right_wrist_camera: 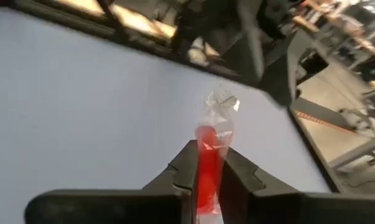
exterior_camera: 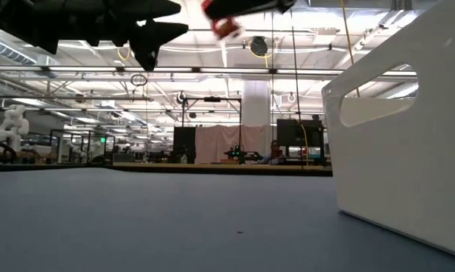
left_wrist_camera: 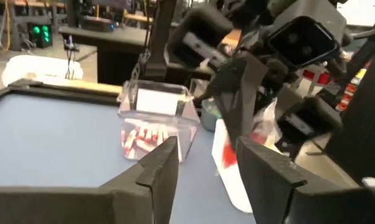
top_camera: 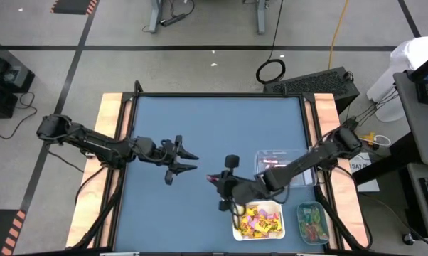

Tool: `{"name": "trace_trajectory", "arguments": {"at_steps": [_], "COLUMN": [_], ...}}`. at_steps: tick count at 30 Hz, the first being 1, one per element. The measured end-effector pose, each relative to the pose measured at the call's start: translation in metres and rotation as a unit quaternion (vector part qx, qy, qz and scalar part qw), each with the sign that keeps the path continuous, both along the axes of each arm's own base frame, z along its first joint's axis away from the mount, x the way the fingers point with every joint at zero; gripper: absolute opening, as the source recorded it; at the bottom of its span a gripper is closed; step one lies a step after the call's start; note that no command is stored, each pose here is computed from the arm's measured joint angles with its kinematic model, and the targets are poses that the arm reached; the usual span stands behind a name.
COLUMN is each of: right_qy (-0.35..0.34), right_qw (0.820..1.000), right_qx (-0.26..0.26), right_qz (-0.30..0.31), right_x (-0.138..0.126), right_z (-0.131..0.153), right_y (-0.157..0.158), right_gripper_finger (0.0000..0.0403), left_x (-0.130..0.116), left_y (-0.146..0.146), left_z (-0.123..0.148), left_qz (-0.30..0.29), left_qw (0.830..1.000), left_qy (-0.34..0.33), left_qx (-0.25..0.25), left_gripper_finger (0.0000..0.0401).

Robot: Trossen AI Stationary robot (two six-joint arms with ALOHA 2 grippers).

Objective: Sort candy
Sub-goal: Put the red gummy into the blue bin

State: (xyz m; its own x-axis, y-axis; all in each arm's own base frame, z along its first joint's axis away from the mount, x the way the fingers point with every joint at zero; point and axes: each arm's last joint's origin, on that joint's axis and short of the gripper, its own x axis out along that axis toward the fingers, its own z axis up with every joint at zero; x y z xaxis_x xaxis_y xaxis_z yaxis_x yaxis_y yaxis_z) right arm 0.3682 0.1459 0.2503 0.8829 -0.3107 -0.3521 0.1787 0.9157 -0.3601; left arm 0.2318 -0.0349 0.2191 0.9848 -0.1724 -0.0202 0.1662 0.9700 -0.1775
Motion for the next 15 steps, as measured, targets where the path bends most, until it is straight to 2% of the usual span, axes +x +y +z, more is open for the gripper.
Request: {"name": "trace_trajectory", "arguments": {"at_steps": [8, 15], "right_qy": [0.028, 0.039], "right_qw": [0.997, 0.984], "right_qx": [0.061, 0.161], "right_qz": [0.031, 0.064], "right_x": [-0.056, -0.119], "right_z": [0.034, 0.073], "right_y": [0.029, 0.039], "right_gripper_finger": [0.0036, 0.0036], "left_x": [-0.007, -0.009], "left_y": [0.0, -0.001], "left_z": [0.003, 0.004], "left_qz": [-0.011, -0.015], "left_qw": [1.0, 1.0], "left_qy": [0.019, 0.022], "left_qx": [-0.01, -0.009], "left_gripper_finger": [0.0169, 0.0169]}}
